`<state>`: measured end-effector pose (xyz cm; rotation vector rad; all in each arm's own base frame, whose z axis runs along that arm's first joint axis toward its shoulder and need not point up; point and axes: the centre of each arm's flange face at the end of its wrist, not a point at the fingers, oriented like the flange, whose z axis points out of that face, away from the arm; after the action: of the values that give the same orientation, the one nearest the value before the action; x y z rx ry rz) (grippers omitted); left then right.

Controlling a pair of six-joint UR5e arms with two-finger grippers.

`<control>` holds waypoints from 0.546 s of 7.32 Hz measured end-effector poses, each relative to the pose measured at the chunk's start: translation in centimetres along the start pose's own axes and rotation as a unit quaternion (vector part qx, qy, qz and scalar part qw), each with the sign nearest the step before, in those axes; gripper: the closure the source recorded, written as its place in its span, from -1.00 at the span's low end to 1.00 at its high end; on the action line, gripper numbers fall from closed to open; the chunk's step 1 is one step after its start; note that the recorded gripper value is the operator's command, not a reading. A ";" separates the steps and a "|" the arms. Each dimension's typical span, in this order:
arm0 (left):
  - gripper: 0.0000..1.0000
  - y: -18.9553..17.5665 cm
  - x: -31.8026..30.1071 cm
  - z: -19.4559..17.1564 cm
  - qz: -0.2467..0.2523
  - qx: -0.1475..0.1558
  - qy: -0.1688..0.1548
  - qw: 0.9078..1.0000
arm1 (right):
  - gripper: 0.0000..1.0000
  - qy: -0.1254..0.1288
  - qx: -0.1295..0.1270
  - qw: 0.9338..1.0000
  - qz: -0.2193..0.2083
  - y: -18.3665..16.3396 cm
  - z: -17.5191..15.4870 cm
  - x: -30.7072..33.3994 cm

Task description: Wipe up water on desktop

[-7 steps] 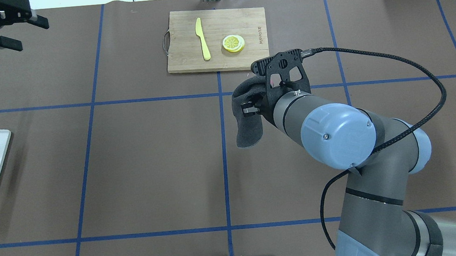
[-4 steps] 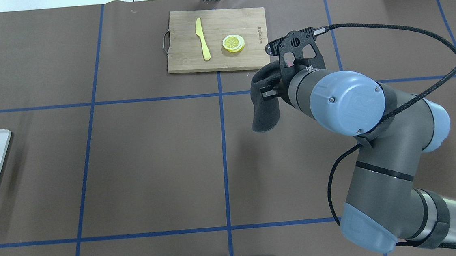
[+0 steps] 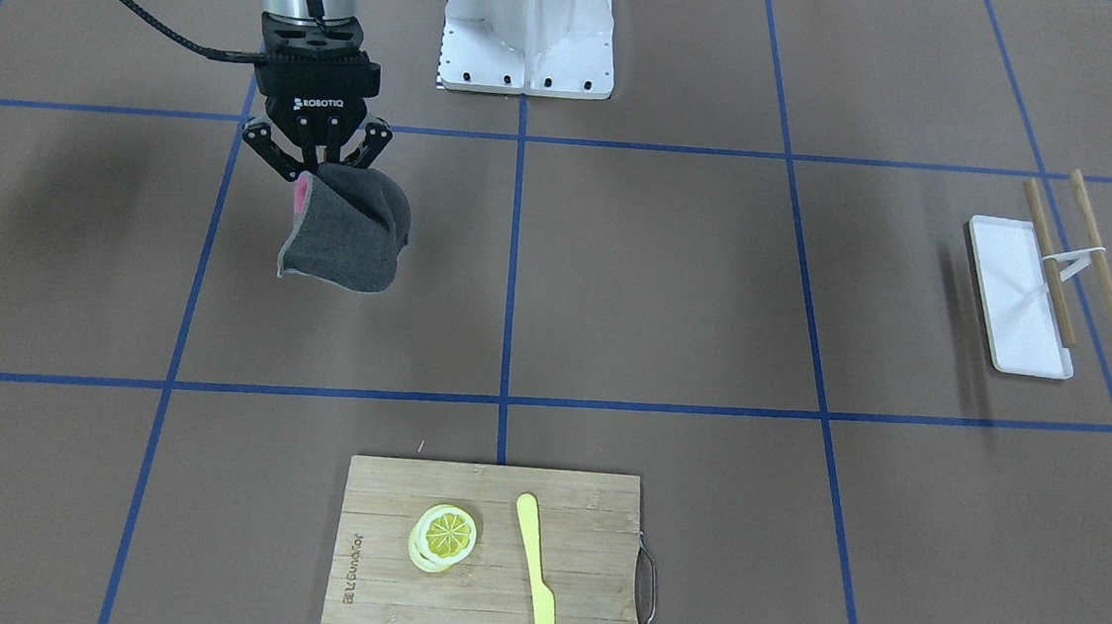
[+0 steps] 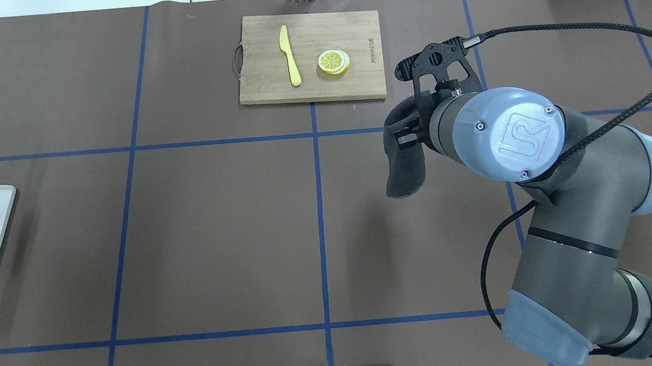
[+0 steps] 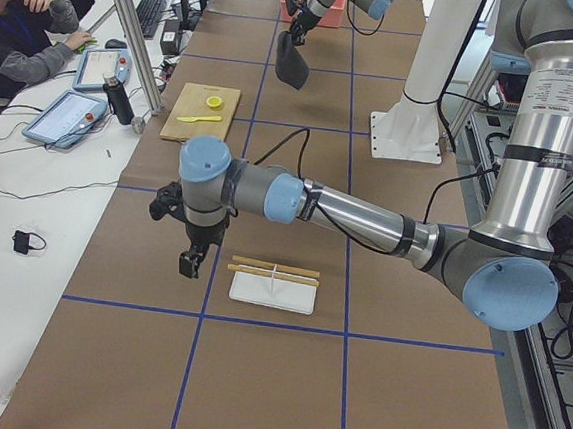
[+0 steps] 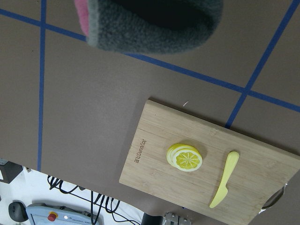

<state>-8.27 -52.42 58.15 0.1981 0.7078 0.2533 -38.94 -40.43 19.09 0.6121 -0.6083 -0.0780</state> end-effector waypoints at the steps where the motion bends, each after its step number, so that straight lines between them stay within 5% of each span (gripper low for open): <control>1: -0.98 3.3 -2.3 1.7 -0.013 -0.016 0.004 1.000 | 1.00 0.000 -0.007 1.000 0.001 0.0 0.0 0.2; 4: -0.98 9.1 -3.9 4.4 -0.081 -0.033 0.015 0.996 | 1.00 -0.001 -0.034 0.999 0.001 0.6 0.6 0.7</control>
<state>-9.67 -45.31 66.23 0.0736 0.7393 0.1252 -38.72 -40.38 20.21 0.5449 -0.6057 -0.0965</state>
